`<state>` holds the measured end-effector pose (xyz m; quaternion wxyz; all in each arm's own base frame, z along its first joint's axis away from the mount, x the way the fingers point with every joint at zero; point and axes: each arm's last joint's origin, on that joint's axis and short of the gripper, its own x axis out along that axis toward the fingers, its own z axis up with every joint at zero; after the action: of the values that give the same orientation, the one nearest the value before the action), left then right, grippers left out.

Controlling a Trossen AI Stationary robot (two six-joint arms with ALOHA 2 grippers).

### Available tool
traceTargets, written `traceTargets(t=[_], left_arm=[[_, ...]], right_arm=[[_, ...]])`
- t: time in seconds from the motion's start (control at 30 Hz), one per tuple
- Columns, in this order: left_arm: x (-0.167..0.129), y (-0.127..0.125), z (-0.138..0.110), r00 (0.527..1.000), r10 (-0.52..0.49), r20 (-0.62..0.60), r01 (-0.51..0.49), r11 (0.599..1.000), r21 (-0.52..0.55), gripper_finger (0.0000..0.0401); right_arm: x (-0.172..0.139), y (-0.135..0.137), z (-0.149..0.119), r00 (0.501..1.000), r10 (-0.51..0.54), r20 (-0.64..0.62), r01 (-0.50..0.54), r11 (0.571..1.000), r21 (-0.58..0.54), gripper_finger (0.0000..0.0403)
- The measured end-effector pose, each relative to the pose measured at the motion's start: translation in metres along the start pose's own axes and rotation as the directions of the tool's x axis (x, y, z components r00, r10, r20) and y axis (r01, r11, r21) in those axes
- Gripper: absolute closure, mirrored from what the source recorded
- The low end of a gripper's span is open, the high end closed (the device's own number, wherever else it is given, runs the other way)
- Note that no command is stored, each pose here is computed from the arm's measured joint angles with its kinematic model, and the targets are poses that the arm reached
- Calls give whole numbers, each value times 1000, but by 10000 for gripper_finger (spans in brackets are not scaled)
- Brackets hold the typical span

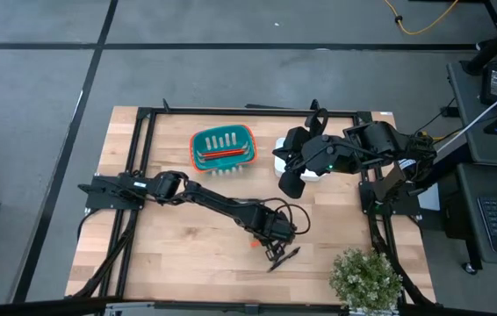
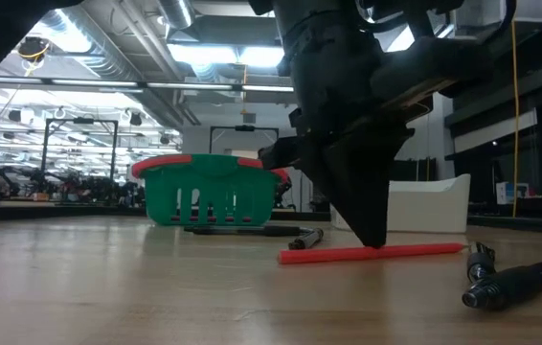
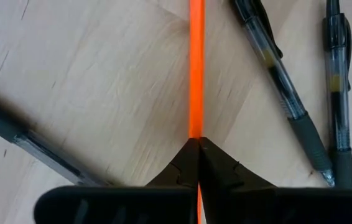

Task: Sort pens & pencils
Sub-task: Put the orange pencil into the blue bin

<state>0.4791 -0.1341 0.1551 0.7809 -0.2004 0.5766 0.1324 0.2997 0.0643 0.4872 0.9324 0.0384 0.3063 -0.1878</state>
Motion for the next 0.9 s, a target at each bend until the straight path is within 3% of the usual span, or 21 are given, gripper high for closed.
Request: traceTargets(t=[0.9], left_arm=[[0,-1,0,999,-37,-23,37,999,8,395]], right_arm=[[0,0,0,1000,0,0,0,1000,4,393]])
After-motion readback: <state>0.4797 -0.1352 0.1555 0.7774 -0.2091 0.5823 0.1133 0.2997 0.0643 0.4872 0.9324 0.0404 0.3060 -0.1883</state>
